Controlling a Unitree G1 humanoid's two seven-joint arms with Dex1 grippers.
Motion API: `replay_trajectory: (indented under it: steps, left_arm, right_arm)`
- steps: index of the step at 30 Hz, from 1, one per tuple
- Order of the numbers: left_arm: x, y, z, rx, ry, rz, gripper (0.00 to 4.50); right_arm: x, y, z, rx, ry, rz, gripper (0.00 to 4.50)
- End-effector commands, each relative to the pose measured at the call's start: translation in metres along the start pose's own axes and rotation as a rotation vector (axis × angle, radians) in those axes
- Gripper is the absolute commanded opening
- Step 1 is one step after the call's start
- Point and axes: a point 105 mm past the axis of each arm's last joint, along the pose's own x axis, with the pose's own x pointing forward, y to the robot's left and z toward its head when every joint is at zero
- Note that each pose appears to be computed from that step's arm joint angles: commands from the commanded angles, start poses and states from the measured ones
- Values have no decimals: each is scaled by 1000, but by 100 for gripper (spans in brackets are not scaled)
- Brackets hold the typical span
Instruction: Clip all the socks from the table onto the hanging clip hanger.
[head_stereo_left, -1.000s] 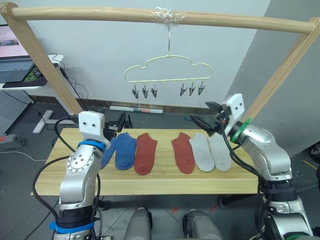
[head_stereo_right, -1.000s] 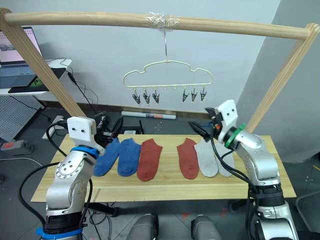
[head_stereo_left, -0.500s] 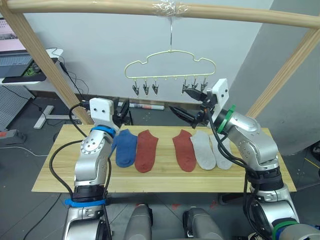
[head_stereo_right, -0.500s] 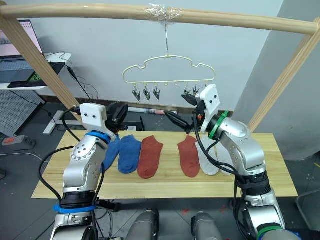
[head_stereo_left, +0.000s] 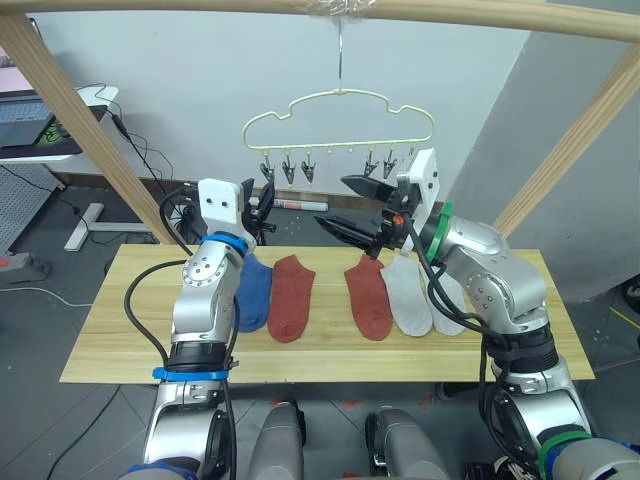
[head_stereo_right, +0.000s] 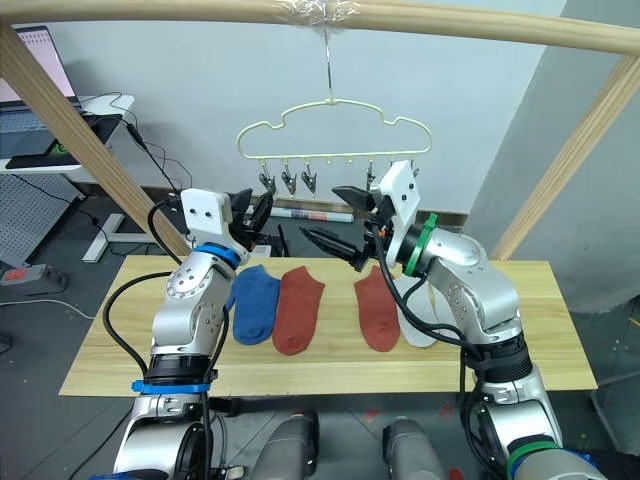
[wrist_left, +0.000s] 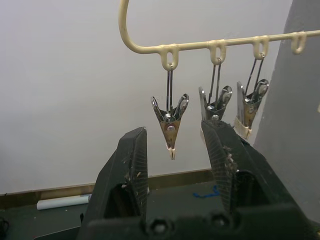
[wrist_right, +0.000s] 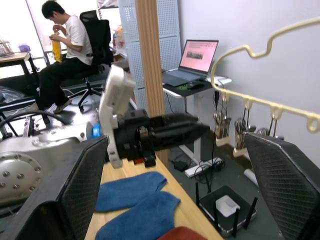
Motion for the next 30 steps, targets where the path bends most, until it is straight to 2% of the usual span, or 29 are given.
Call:
replay_trajectory:
  steps: [1,30]
  left_arm:
    - [8,0,17,13,-69,6,191]
    - [29,-1,32,14,-133,-3,191]
  right_arm:
    - [3,10,20,-34,-58,38,450]
    - [11,16,38,-14,-99,59,450]
